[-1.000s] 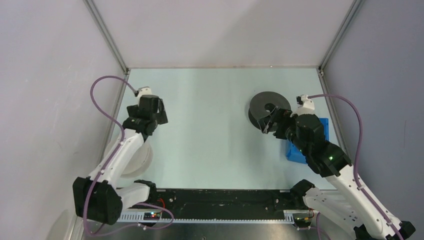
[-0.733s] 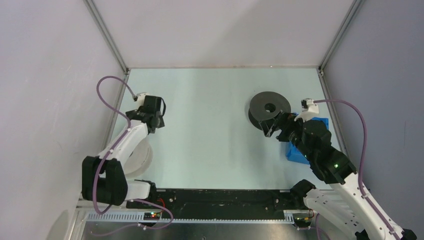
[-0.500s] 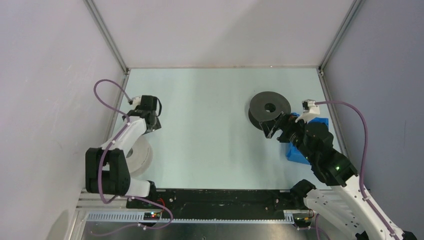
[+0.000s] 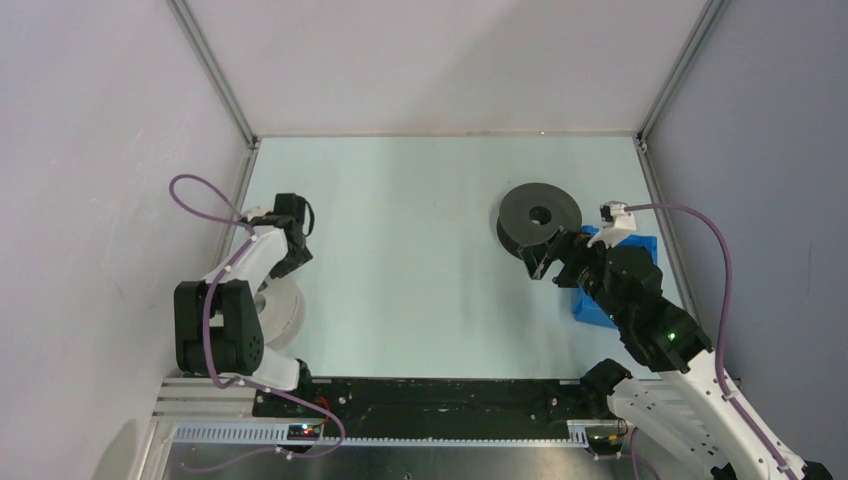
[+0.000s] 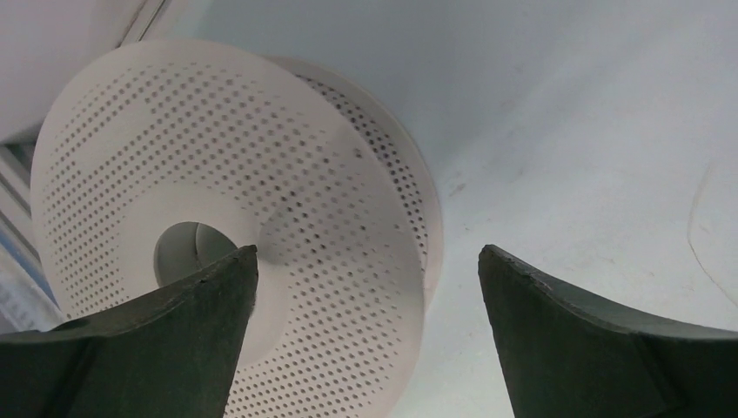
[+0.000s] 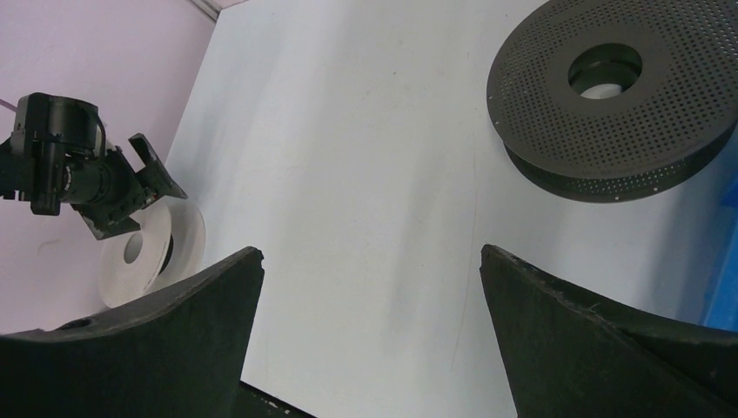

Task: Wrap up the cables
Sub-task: Move the cable reel to the center of the board.

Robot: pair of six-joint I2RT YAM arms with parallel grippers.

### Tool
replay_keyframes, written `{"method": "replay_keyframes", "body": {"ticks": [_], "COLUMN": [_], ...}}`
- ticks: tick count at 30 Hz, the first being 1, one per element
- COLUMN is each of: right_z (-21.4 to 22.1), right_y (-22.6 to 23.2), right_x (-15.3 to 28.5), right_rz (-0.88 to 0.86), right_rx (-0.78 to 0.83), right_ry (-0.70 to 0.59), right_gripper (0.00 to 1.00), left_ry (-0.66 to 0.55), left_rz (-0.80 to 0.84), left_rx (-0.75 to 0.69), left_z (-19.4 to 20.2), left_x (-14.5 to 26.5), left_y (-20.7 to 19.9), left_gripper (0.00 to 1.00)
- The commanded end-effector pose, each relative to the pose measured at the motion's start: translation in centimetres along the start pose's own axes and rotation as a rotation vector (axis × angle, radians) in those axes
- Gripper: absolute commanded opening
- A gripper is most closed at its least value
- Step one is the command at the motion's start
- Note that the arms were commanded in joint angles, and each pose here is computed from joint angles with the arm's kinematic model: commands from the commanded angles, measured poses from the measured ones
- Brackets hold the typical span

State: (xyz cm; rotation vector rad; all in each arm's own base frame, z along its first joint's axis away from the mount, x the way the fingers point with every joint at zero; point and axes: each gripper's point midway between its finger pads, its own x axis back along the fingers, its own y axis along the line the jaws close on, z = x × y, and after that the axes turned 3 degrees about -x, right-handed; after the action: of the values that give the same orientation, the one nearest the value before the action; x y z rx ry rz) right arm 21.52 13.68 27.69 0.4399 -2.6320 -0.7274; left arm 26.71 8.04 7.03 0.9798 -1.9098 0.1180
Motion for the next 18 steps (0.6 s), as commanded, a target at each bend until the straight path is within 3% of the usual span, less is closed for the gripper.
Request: {"method": "replay_keyframes", "body": {"ticks": [1,4,12,15,18], "right_z": [-0.7,-0.7,-0.7,-0.5,-0.2], "right_y": [0.7,0.9,1.6,1.5,1.4], "right_x": [0.1,0.1,-0.1,-0.3,-0.6], "right_rz": [-0.036,-0.046,-0.079,-0.073,-0.063], "right_rx": [0.009,0.013,0.005,0.003,0.001], "right_ry": [-0.027,-0.025,-0.019,-0.012,0.001], "right_gripper": [1.0,1.0,1.0,1.0,1.0], "left_ry": [0.04,0.119,0.162,0.147,0.111], "left_rz": [-0.067,-0.065,0.001,0.068,0.172], "left_rx": [0.209,0.235,0.215,0.171,0.05], "left_z": [0.5,1.7,1.9,1.9,2.6], "left_x": [-0.8,-2.0,-1.7,-0.5,1.7], "left_y": [2.2,2.1,0.4,-1.2,-4.5], "left_gripper": [1.0,1.0,0.99,0.9,0.87]}}
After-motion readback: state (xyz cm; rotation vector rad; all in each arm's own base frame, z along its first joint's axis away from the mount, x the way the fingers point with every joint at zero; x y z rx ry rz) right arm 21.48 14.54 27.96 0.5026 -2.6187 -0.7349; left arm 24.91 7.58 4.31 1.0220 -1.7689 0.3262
